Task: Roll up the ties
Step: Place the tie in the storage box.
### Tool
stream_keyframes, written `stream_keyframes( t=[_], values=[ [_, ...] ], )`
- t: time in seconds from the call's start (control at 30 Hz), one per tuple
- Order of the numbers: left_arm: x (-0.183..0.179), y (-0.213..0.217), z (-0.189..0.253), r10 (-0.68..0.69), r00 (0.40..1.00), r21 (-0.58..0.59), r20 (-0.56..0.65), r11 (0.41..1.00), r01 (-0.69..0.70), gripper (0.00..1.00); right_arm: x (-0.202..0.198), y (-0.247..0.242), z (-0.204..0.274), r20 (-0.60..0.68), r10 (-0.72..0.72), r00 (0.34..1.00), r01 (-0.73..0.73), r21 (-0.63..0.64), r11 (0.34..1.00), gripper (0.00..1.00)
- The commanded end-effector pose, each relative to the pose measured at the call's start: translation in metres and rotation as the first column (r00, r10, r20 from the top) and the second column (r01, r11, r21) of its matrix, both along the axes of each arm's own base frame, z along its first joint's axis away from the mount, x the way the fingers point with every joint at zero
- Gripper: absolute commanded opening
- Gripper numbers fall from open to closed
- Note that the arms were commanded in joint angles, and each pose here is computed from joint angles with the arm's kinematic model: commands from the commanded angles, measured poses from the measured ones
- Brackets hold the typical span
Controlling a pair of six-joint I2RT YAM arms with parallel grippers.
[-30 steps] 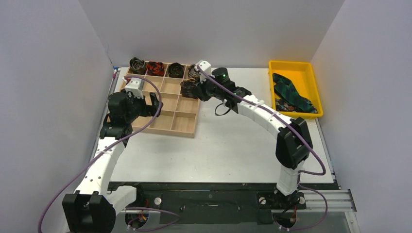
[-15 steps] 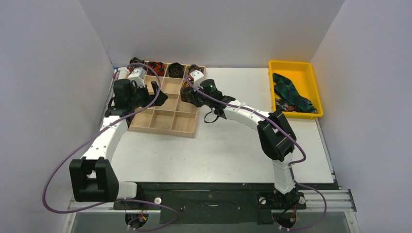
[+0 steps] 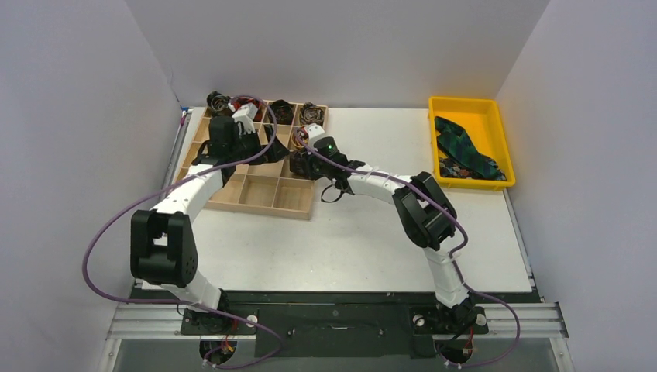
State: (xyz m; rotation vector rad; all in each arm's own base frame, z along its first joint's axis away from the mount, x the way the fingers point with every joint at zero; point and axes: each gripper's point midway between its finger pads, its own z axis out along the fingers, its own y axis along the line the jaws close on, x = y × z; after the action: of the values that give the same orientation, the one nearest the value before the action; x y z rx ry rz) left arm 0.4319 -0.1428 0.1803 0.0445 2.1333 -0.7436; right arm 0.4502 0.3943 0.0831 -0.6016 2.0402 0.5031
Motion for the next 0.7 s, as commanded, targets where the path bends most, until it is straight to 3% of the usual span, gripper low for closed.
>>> stream_keyframes(
  t=[0.0, 0.2, 0.27, 0.43, 0.57, 0.67],
  values=[
    [0.024, -0.011, 0.021, -0.003, 0.998, -0.049, 0.066, 0.999, 0.006, 0.97, 0.012, 0.018, 0.027, 0.035, -0.034, 0.999, 0.031, 0.088, 0.996, 0.0],
    [0.044, -0.028, 0.008, -0.008, 0.999, -0.149, 0.035, 0.989, 0.013, 0.98, 0.011, 0.019, 0.008, -0.005, -0.037, 0.999, 0.038, 0.066, 0.997, 0.0],
    [0.048, -0.039, 0.009, -0.039, 0.999, -0.219, 0.034, 0.975, 0.046, 0.91, 0.01, 0.017, 0.004, -0.008, -0.044, 0.999, 0.044, 0.065, 0.997, 0.0],
    [0.056, -0.06, -0.001, -0.097, 0.995, -0.381, -0.013, 0.921, 0.085, 0.53, 0.011, 0.014, -0.004, -0.01, -0.069, 0.998, 0.069, 0.052, 0.996, 0.03],
    [0.061, -0.075, -0.007, -0.122, 0.992, -0.454, -0.04, 0.886, 0.091, 0.42, 0.01, 0.013, -0.008, 0.002, -0.072, 0.997, 0.072, 0.033, 0.997, 0.03],
    [0.064, -0.084, -0.023, -0.129, 0.988, -0.468, -0.088, 0.881, 0.073, 0.4, 0.009, 0.011, -0.011, 0.02, -0.081, 0.997, 0.08, 0.013, 0.997, 0.04]
  ],
)
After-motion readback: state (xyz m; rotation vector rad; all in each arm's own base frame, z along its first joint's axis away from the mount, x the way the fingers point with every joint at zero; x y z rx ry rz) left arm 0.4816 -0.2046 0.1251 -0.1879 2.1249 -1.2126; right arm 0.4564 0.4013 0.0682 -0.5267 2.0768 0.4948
